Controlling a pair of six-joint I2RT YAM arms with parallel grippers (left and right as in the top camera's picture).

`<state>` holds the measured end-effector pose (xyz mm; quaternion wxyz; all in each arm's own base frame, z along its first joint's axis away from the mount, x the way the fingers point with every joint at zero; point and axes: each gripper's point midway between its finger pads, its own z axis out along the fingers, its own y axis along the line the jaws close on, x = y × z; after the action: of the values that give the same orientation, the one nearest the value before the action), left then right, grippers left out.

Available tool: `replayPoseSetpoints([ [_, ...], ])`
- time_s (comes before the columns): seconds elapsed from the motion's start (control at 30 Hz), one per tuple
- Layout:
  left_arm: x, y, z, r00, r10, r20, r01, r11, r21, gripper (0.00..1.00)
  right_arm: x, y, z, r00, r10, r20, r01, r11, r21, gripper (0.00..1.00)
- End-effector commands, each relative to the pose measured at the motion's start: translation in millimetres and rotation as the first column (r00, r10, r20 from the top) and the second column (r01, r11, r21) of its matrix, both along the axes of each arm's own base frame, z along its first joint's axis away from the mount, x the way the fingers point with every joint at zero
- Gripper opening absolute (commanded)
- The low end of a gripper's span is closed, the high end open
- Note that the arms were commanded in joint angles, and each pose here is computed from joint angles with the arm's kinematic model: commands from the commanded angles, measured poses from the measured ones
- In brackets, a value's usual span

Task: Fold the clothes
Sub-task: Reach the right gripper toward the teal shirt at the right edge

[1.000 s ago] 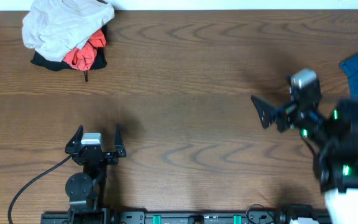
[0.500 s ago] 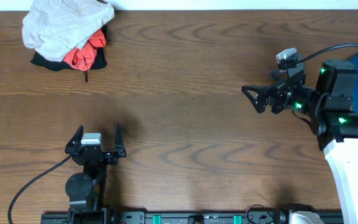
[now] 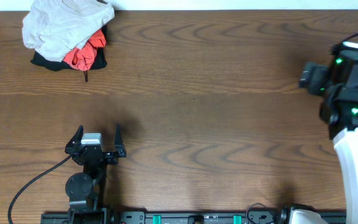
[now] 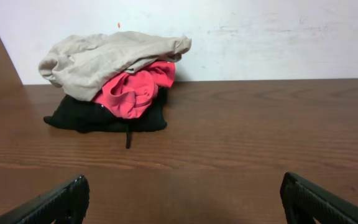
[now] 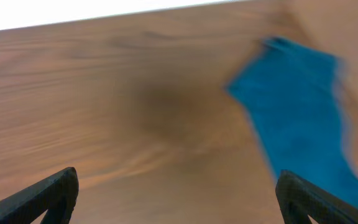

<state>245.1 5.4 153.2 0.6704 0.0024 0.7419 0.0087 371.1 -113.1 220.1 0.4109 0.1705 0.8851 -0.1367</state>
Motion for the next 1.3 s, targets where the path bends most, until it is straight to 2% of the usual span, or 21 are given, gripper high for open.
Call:
replayPoseSetpoints([
  [0.0, -1, -4, -14, 0.999, -0.023, -0.044, 0.024, 1.0, 0.01, 0.98, -7, -50, -18, 0.985, -0.166, -0.054, 0.166, 0.986, -0.003, 0.99],
  [0.17, -1, -4, -14, 0.999, -0.023, -0.044, 0.024, 1.0, 0.01, 0.98, 4, -67, -23, 0.986, -0.139, -0.09, 0.15, 0.981, 0.12, 0.99],
  [0.3, -1, -4, -14, 0.999, -0.023, -0.045, 0.024, 1.0, 0.011, 0.98, 23, -84, -6, 0.984, -0.163, -0.066, 0.169, 0.98, 0.102, 0.99],
  [0.4, -1, -4, -14, 0.999, -0.023, -0.044, 0.024, 1.0, 0.01, 0.98, 30, -105, -1, 0.969, -0.232, -0.079, 0.235, 0.971, 0.038, 0.99],
  [0.53, -1, -4, -14, 0.999, -0.023, -0.044, 0.024, 1.0, 0.01, 0.98, 32, -133, -21, 0.939, -0.31, -0.151, 0.312, 0.95, -0.01, 0.99],
  [0.63, -1, -4, -14, 0.999, -0.023, -0.044, 0.024, 1.0, 0.01, 0.98, 35, -146, -47, 0.928, -0.307, -0.212, 0.321, 0.946, 0.037, 0.99],
  [0.8, -1, -4, -14, 0.999, -0.023, -0.044, 0.024, 1.0, 0.01, 0.98, 56, -148, -62, 0.961, -0.229, -0.153, 0.254, 0.952, 0.17, 0.99],
  [0.97, -1, -4, -14, 0.999, -0.023, -0.045, 0.024, 1.0, 0.011, 0.98, 69, -168, -58, 0.949, -0.311, -0.053, 0.315, 0.927, 0.204, 0.99],
  [1.27, -1, -4, -14, 0.999, -0.023, -0.044, 0.024, 1.0, 0.01, 0.98, 87, -177, -114, 0.934, -0.347, -0.084, 0.357, 0.901, 0.248, 0.97],
])
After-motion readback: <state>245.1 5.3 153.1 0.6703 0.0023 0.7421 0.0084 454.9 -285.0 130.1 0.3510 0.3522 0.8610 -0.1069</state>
